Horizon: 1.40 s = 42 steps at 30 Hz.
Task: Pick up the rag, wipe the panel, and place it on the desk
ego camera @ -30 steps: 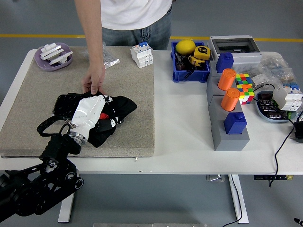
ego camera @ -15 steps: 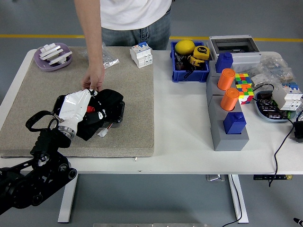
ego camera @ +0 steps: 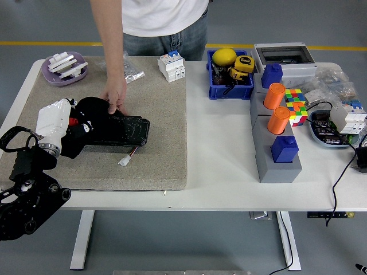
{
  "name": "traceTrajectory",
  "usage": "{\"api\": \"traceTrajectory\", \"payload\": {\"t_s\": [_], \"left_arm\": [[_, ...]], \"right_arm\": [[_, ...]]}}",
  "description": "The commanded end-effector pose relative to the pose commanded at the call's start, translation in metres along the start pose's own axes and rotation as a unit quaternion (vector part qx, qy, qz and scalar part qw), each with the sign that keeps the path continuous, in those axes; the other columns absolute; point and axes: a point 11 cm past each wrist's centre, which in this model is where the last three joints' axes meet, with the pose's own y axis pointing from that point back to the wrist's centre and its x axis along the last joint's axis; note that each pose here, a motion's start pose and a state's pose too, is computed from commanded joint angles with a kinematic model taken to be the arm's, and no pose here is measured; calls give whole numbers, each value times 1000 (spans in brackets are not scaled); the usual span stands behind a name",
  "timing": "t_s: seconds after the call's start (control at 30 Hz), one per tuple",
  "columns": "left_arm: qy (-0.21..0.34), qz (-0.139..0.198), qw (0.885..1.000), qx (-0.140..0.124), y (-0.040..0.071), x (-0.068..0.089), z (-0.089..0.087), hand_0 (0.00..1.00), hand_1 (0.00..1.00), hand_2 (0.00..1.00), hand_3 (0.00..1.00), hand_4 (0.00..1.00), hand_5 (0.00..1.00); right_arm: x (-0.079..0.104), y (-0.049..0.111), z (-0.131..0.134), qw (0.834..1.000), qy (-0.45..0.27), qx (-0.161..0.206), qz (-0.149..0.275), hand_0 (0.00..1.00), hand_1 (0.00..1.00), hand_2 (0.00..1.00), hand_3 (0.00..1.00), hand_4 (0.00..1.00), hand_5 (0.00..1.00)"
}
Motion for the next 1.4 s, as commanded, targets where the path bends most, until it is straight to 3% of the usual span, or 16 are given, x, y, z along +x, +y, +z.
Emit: {"api": "traceTrajectory", "payload": {"t_s": [0.57,0.73,1.03,1.4], "left_arm": [[0,22,999,33,-4,8,-16,289,187,443,424,253,2],[5,10,1000,8,2,0,1,290,188,443,424,253,2],[11,-20,998,-58,23,-19,48,292,187,443,424,250,2],[10,-51,993,-105,45,-35,77,295,187,442,422,235,2]], "right_arm": [[0,0,1,1000,1,-2,0,716,674,693,640,998,553],[1,0,1,1000,1,-2,1,716,675,693,640,998,553],[1,0,1,1000,2,-2,1,715,674,693,641,998,554],[3,0,2,1000,2,-4,2,715,675,693,640,998,553]]}}
